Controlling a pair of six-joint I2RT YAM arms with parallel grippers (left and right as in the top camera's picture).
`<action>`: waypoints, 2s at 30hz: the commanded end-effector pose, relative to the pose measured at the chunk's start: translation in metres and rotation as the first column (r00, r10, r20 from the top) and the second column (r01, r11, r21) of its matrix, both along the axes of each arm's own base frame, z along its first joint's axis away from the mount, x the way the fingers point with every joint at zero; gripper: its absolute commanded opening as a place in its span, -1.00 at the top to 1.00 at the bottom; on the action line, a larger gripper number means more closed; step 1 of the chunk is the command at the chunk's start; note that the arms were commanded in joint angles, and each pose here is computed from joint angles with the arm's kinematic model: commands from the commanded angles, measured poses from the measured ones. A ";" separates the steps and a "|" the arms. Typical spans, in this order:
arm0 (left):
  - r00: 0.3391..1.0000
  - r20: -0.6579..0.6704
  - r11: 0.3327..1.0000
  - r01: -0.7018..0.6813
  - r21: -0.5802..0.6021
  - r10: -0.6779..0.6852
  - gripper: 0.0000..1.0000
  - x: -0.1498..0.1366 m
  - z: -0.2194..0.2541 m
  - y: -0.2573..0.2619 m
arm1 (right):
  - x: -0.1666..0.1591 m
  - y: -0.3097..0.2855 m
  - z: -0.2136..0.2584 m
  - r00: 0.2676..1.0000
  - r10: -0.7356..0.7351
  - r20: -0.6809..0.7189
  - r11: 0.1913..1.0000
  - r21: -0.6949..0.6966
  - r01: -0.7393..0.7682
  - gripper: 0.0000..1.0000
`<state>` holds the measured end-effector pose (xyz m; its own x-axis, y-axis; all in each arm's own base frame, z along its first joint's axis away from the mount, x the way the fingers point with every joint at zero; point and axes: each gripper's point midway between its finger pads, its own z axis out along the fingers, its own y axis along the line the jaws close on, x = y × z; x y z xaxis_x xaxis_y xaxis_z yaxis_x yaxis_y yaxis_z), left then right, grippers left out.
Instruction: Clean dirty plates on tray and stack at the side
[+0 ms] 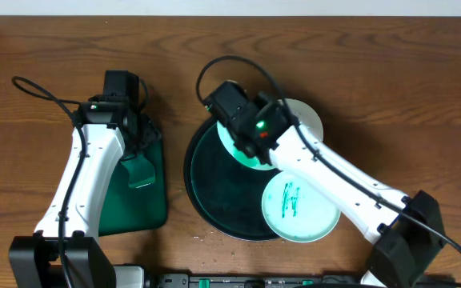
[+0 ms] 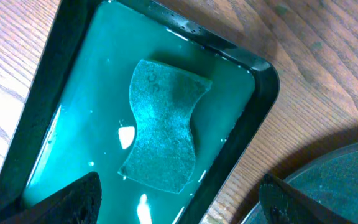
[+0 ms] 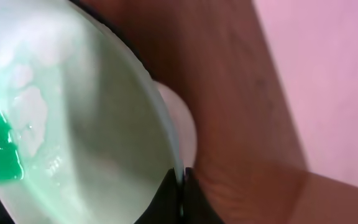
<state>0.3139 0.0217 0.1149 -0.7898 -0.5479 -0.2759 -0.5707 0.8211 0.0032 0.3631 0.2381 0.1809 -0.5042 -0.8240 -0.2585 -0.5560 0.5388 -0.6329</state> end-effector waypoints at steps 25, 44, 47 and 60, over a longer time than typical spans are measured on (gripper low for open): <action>1.000 0.013 1.000 0.001 0.003 -0.001 -0.63 0.003 0.005 0.002 | -0.029 0.045 0.108 0.889 0.294 0.350 0.831 -0.554 -0.057 0.98; 1.000 0.012 1.000 0.000 0.003 0.000 -0.64 0.003 0.005 0.002 | -0.038 0.063 0.100 0.883 0.288 0.371 0.894 -0.435 -0.109 0.98; 1.000 0.002 1.000 0.000 0.003 0.000 -0.63 0.000 0.005 0.002 | -0.044 0.061 0.103 0.879 0.243 0.409 0.922 -0.380 -0.078 0.98; 1.000 0.002 1.000 0.001 0.002 -0.001 -0.64 0.000 0.004 0.002 | -0.035 0.027 0.086 0.926 0.108 0.363 0.963 -0.268 -0.007 0.98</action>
<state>0.3120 0.0217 0.1144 -0.7920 -0.5478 -0.2696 -0.5707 0.8211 0.0079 0.3174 0.2918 0.2401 -0.2658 -0.9617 -0.0669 -0.3833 0.1691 -0.9080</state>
